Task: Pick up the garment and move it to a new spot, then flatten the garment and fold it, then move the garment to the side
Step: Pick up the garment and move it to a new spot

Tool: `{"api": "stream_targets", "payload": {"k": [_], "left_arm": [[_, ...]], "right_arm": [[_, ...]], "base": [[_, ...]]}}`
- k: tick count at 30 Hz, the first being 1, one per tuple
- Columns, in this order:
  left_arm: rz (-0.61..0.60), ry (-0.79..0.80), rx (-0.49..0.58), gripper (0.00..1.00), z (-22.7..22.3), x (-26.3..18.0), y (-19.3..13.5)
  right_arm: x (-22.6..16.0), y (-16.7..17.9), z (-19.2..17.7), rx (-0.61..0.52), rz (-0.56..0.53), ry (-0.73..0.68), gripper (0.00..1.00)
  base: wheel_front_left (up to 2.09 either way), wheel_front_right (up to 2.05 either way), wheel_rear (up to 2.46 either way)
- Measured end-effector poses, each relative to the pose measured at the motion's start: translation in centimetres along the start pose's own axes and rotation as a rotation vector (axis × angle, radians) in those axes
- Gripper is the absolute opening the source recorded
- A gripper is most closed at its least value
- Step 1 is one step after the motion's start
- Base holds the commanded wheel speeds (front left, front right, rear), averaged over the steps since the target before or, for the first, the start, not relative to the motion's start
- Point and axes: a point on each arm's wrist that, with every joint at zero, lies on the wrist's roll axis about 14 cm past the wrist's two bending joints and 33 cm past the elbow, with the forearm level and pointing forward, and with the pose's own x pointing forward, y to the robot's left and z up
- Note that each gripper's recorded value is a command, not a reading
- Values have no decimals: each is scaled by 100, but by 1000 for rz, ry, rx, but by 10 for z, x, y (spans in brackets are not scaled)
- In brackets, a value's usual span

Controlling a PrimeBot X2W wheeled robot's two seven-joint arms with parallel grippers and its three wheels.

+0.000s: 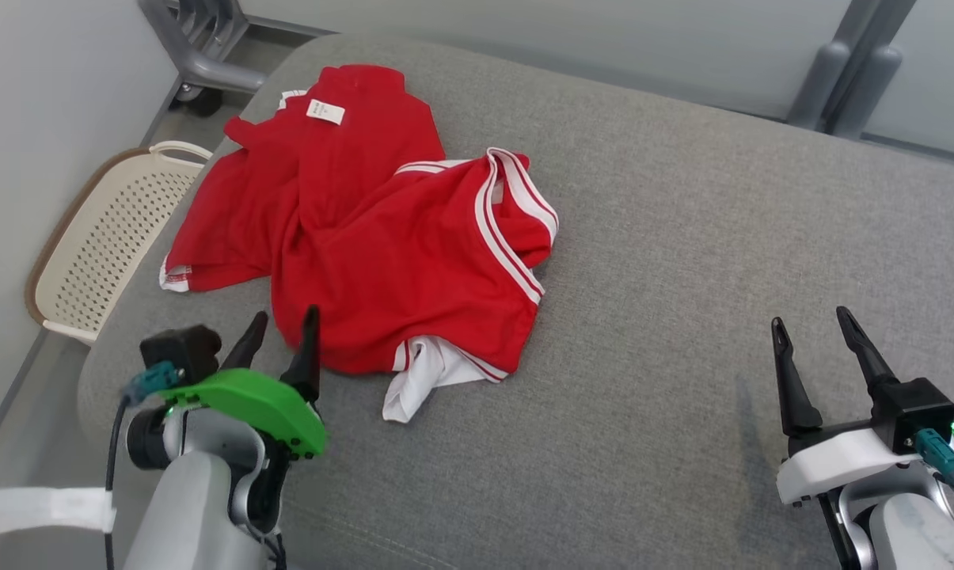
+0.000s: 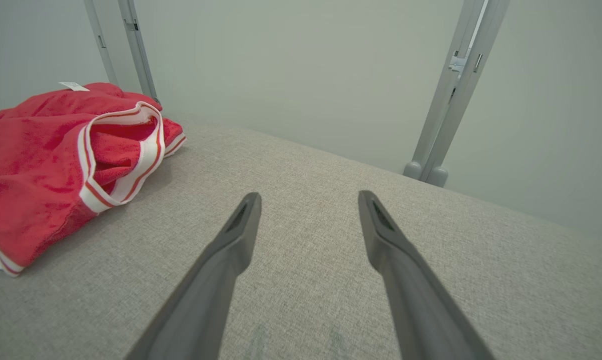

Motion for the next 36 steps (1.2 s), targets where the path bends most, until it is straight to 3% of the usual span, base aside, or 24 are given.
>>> {"api": "stream_targets", "payload": {"k": [3,7,17,18,19,27,36], "left_arm": [[-43,109,-28,100,-12,18,-16],[-6,277,72,100,-38,28,1],[-17,477,36,100,-86,43,-10],[-23,485,40,34,-88,45,-12],[-27,497,46,0,-91,45,-13],[-137,515,118,0,-87,39,-38],[-378,338,202,0,-26,19,-105]], "right_arm": [[4,-4,-12,11,-5,22,100],[7,-10,-24,27,-17,41,100],[2,-32,-37,38,-80,68,100],[1,-34,-38,40,-86,71,100],[0,-35,-39,41,-90,74,100],[-9,-43,-29,50,-132,57,100],[-25,-42,-15,62,-161,36,100]], "base": [[0,0,0],[0,0,0],[0,0,0],[0,0,0],[0,0,0],[0,0,0],[0,0,0]]}}
